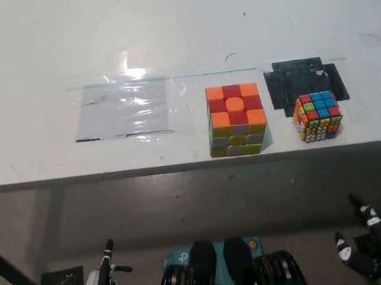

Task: The robot uses its right hand to pick up the small cube kept on the middle on the desk and place it on the bigger cube kept next to it

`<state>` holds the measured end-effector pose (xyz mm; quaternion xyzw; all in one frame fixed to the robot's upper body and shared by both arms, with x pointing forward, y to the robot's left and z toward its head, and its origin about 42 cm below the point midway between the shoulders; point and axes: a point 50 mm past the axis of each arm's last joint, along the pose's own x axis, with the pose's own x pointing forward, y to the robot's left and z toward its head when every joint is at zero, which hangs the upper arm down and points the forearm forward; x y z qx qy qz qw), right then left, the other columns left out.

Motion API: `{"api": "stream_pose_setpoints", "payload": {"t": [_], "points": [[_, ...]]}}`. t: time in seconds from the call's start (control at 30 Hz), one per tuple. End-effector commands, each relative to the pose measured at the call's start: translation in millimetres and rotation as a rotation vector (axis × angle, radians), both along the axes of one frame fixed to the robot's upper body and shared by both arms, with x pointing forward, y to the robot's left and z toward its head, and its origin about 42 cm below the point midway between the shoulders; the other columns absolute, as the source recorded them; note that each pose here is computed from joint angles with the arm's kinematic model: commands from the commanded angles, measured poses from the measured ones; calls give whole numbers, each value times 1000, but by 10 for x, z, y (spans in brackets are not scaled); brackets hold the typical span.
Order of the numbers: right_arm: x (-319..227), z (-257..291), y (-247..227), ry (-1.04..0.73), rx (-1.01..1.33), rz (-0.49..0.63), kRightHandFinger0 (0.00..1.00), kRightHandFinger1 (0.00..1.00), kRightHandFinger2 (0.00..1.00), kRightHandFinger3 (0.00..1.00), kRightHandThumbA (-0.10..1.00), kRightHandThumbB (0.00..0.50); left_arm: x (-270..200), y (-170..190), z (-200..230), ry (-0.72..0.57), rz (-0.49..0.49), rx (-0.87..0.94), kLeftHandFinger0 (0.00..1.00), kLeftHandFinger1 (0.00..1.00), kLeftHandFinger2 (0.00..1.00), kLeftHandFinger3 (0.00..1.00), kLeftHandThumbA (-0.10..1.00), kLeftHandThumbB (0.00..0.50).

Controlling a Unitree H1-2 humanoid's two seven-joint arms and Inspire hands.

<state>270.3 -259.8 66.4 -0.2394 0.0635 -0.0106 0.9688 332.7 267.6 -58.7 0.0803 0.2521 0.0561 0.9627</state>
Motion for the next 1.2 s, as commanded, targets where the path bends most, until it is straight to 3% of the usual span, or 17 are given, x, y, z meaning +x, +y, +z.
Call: {"api": "stream_pose_setpoints", "payload": {"t": [0.0,0.17,0.2,0.23,0.27,0.37,0.43,0.6,0.67,0.7,0.83,0.87,0.93,1.0,1.17], "points": [[10,290,-83,-55,4,26,930,926,982,1000,461,147,117,104,127,-102,28,23,0,0,0,0,1000,500],[-23,648,-21,-93,1,66,872,816,831,1000,441,150,101,114,116,-98,30,31,0,0,0,0,1000,500],[-25,705,-15,-108,-10,81,964,869,811,1000,437,133,100,115,117,-99,28,29,0,0,0,0,1000,500],[-37,772,0,-127,-27,104,1000,881,801,1000,434,136,78,124,104,-96,26,26,0,0,0,0,1000,500],[-33,868,13,-150,-18,120,967,837,823,1000,445,151,78,125,104,-95,23,33,0,0,0,0,1000,500],[-31,966,25,-168,-15,138,952,829,827,1000,465,151,78,126,104,-95,18,41,0,0,0,0,1000,500],[-14,1175,49,-204,-22,175,867,819,848,1000,486,154,77,123,105,-99,29,25,0,0,0,0,1000,500],[46,1443,87,-264,-41,251,804,801,882,1000,494,151,69,138,98,-93,37,34,0,0,0,0,1000,500],[86,1572,98,-298,-41,268,784,790,879,1000,395,139,61,149,93,-89,36,43,0,0,5,0,1000,500],[123,1667,103,-336,-51,281,700,727,843,1000,343,143,59,151,93,-90,34,39,0,0,0,0,1000,500],[259,1884,87,-419,-65,301,632,673,816,1000,277,161,60,143,94,-93,39,24,0,0,0,0,1000,500],[328,1946,66,-433,-76,304,655,687,832,1000,314,181,61,144,94,-93,37,21,0,0,0,0,1000,500],[419,2035,45,-454,-139,298,789,817,886,1000,407,201,61,145,97,-96,35,32,0,0,0,0,1000,500],[562,2144,40,-463,-224,294,808,884,903,1000,476,217,65,154,97,-90,34,37,0,29,75,20,1000,500],[788,2235,42,-502,-321,305,860,929,883,1000,522,226,83,149,110,-96,33,43,0,0,0,0,1000,500]]}}
